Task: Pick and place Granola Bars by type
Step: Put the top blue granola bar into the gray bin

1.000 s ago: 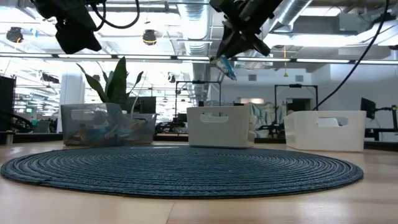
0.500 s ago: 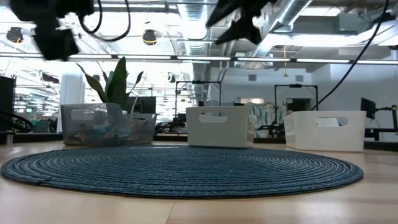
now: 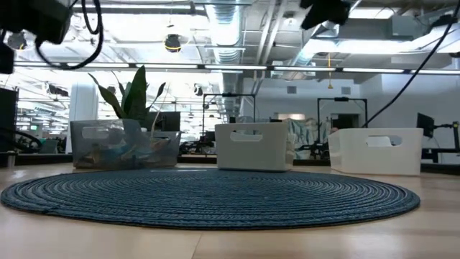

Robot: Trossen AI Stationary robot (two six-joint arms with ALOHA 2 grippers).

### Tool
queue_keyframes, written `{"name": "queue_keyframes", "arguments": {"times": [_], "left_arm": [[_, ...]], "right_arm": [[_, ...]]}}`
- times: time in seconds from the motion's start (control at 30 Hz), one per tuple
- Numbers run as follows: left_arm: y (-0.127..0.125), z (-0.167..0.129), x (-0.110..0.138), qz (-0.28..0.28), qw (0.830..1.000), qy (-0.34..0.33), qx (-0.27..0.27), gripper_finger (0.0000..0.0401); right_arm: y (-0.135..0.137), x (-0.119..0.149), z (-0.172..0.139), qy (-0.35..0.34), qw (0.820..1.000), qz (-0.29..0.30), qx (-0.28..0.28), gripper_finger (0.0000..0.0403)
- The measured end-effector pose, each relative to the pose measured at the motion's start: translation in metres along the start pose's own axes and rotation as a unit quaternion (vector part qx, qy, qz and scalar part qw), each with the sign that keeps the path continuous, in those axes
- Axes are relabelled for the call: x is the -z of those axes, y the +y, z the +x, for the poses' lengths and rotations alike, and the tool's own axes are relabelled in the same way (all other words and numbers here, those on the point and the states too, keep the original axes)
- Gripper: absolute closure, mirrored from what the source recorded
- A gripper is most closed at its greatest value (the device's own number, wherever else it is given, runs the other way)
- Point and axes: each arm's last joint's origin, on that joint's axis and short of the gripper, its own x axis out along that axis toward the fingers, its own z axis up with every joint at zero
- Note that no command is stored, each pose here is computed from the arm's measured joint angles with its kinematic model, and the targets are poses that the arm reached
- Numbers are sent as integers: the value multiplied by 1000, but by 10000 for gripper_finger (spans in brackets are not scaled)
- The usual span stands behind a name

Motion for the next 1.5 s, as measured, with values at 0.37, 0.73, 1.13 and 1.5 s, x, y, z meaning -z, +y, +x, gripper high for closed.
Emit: {"name": "queue_keyframes", "arguments": {"times": [0.37,0.73,1.13,1.5], "left_arm": [[-2,49,8,-64,986,80,-135,205],[1,82,10,-73,969,101,-213,205],[-5,81,10,-57,972,111,-199,374],[-39,43,-25,-50,994,-9,-94,395]], "right_arm": [[-10,11,-50,-40,999,1,-13,223],[-14,14,-64,-54,998,0,-22,226],[-16,17,-64,-35,999,-4,-14,230],[-16,18,-63,-32,999,-6,-12,234]]}}
